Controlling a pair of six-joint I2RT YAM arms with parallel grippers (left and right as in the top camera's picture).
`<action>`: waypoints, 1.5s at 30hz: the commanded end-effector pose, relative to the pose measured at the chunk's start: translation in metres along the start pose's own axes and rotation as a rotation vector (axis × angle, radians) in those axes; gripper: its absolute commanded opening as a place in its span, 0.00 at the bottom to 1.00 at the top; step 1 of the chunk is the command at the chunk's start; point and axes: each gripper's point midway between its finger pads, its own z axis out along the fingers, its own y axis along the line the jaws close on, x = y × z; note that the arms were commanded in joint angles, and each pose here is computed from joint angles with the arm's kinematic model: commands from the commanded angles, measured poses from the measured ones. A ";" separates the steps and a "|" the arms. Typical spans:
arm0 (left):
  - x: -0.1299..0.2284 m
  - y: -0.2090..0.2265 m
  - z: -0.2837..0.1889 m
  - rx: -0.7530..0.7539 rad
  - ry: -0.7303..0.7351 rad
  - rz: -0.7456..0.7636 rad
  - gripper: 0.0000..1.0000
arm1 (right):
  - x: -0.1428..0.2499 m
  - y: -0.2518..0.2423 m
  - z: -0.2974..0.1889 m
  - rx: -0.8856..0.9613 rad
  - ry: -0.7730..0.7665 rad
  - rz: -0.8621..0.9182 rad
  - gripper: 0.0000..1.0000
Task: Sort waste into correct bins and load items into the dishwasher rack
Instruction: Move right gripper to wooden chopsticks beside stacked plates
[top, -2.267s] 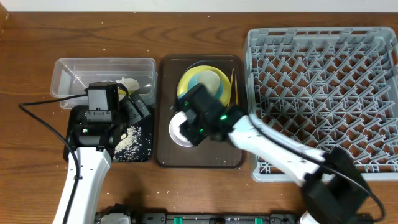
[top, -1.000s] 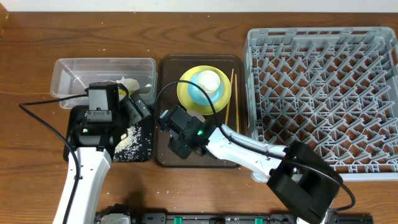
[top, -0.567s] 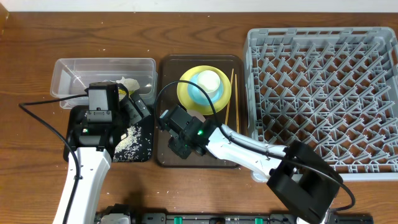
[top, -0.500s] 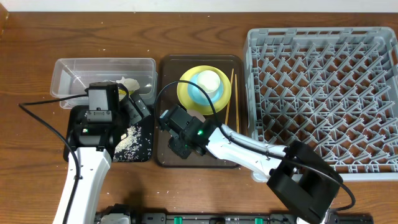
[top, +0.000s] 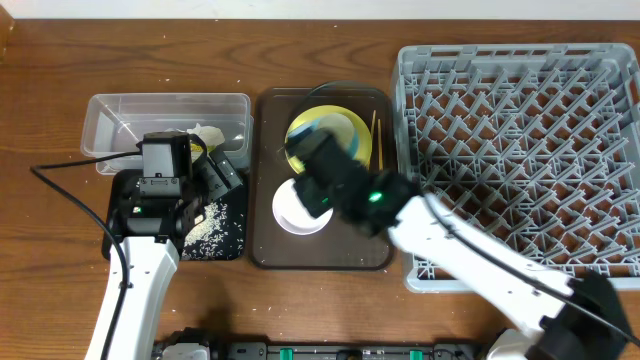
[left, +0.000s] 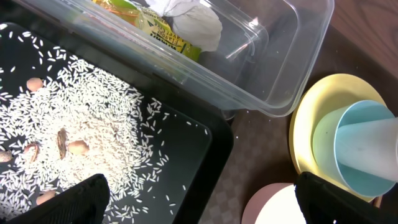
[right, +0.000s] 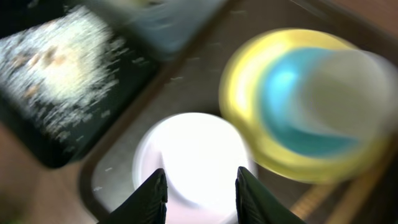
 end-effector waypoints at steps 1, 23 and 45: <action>-0.006 0.000 -0.003 -0.005 -0.018 -0.005 0.98 | -0.003 -0.039 -0.008 0.099 -0.001 0.180 0.45; -0.006 -0.001 -0.003 -0.004 -0.018 -0.005 0.98 | 0.037 -0.119 -0.014 0.390 0.055 0.603 0.24; -0.006 0.000 -0.003 -0.005 -0.017 -0.009 0.98 | 0.087 -0.118 0.038 0.358 0.025 0.621 0.25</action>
